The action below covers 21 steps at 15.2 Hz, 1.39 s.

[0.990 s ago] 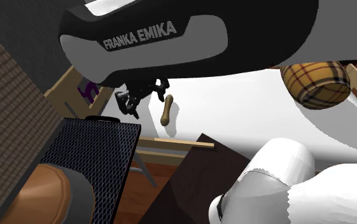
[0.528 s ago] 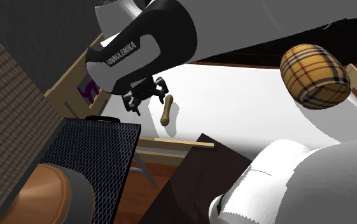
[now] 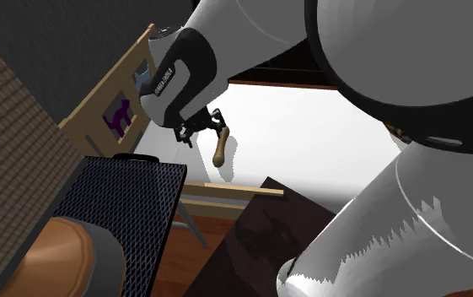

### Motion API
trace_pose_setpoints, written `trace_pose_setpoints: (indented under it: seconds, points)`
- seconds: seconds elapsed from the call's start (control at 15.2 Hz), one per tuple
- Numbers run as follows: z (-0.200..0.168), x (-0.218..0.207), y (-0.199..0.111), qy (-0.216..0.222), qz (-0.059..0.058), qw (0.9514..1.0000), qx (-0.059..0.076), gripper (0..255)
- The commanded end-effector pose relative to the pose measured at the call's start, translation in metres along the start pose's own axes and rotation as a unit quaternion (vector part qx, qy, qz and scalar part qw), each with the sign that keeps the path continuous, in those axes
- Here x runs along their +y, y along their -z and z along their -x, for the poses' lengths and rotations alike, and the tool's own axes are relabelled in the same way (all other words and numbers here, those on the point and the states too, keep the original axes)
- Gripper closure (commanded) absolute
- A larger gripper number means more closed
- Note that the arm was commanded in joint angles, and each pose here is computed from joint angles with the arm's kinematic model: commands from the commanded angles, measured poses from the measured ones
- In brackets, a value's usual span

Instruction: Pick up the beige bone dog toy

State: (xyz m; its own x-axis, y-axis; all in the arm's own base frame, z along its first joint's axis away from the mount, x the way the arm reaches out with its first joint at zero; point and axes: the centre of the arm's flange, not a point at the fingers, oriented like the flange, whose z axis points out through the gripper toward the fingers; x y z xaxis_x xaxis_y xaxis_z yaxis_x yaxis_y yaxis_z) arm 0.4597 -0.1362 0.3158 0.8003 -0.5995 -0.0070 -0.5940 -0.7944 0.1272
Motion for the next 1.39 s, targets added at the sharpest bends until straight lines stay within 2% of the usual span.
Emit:
trace_pose_setpoints:
  seconds: [0.0,0.33,0.73,1.32]
  points:
    - [-0.016,0.003,-0.022,-0.027,0.003,0.9996,0.0,0]
    - [-0.057,0.02,-0.071,-0.093,0.011,0.9956,-0.001,0]
    - [-0.102,0.047,-0.129,-0.171,0.021,0.985,-0.003,0]
    - [-0.105,0.044,-0.172,-0.175,0.021,0.9843,-0.003,0]
